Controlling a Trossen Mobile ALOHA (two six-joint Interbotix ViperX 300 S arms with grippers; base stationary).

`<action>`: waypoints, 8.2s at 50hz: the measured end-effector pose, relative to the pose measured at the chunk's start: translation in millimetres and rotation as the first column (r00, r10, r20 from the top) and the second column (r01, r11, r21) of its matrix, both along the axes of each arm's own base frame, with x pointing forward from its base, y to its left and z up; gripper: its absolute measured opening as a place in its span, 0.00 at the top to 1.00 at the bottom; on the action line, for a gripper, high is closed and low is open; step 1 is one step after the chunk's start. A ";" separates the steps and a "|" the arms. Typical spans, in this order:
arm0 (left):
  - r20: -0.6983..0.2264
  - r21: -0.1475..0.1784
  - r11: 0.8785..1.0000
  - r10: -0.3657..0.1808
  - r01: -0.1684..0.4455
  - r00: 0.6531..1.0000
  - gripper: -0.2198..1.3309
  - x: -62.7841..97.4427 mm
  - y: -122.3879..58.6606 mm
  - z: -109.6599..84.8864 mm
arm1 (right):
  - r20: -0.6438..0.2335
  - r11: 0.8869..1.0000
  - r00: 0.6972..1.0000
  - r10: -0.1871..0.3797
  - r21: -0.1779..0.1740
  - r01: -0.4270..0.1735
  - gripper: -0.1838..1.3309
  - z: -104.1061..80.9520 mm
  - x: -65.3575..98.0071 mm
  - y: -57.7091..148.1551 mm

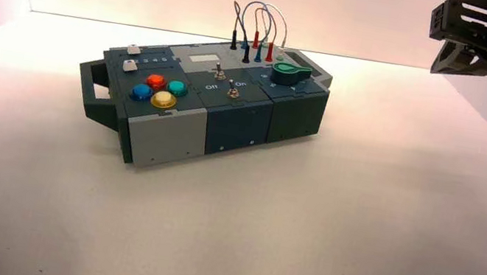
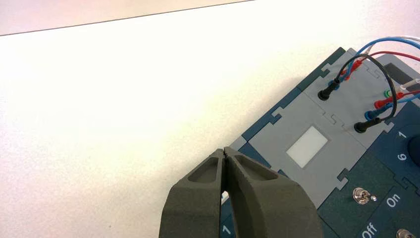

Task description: Move the box to the left.

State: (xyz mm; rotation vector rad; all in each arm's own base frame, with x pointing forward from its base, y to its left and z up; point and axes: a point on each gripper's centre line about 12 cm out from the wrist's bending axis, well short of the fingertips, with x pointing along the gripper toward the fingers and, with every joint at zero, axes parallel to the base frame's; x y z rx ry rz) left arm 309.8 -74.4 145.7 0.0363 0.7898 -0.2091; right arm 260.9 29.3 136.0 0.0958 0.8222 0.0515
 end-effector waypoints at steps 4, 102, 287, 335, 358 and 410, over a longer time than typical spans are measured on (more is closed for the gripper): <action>0.000 0.000 1.000 0.002 -0.002 1.000 0.96 0.1 0.5 0.0 | -0.003 1.000 1.000 0.000 0.000 0.000 0.97 -0.6 -0.6 0.0; -0.322 -0.041 0.999 0.000 -0.014 0.947 0.96 -84.2 9.0 -16.1 | -0.058 0.998 0.998 0.039 -0.041 -0.041 0.97 -28.4 108.5 11.6; -0.510 0.023 0.963 0.242 -0.268 0.826 0.96 -49.7 73.3 -68.7 | -0.263 0.889 0.860 0.437 -0.023 -0.458 0.98 -51.7 169.0 196.8; -0.507 0.035 0.926 0.341 -0.376 0.792 0.96 -49.6 109.1 -66.8 | -0.258 0.830 0.797 0.547 0.042 -0.556 0.98 -50.3 180.3 250.7; -0.451 0.023 0.890 0.415 -0.455 0.790 0.96 -48.6 133.1 -49.8 | -0.266 0.777 0.737 0.621 0.086 -0.624 0.98 -51.8 156.1 289.7; -0.291 0.009 0.967 0.248 -0.256 0.924 0.96 -29.7 84.6 -14.0 | -0.281 0.852 0.808 0.518 0.083 -0.517 0.97 -47.5 146.0 220.6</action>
